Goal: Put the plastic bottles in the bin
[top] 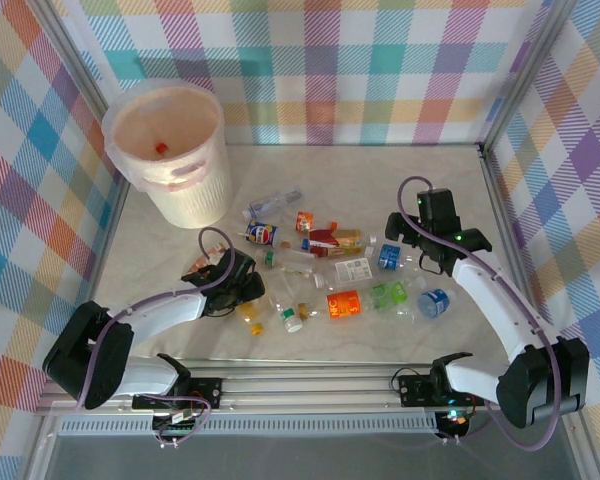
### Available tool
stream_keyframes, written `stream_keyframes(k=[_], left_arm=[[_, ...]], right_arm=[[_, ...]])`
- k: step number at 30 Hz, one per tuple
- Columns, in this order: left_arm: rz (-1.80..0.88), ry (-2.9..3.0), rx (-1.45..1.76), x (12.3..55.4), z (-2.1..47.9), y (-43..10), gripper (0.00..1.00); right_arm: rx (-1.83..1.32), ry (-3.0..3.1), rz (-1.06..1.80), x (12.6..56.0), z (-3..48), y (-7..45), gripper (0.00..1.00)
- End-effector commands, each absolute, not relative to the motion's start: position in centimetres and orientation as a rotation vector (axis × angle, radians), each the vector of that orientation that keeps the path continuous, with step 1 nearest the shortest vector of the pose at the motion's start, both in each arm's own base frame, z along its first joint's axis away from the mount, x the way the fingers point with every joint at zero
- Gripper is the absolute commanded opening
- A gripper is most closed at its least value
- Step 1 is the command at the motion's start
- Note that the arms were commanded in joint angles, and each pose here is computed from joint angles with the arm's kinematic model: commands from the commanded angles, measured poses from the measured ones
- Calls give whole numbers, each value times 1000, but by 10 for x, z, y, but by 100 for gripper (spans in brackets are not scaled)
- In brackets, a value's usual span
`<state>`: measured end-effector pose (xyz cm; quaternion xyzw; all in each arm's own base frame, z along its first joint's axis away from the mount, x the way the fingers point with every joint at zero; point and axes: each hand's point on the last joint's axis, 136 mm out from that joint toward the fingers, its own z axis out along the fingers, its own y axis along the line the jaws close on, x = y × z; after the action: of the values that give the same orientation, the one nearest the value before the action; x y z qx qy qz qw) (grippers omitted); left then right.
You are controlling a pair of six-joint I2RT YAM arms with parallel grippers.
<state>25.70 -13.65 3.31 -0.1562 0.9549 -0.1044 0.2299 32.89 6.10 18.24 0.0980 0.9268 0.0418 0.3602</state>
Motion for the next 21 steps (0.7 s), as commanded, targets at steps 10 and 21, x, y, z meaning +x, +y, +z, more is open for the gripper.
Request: stream_keyframes(k=[10,21], left_arm=[[-264,2650,-432,253,38,-132,58],[-352,2555,-406,258,112,-135,48]], right_arm=[[271,2397,109,328,178,62,100],[275,2376,101,328,187,60,100]])
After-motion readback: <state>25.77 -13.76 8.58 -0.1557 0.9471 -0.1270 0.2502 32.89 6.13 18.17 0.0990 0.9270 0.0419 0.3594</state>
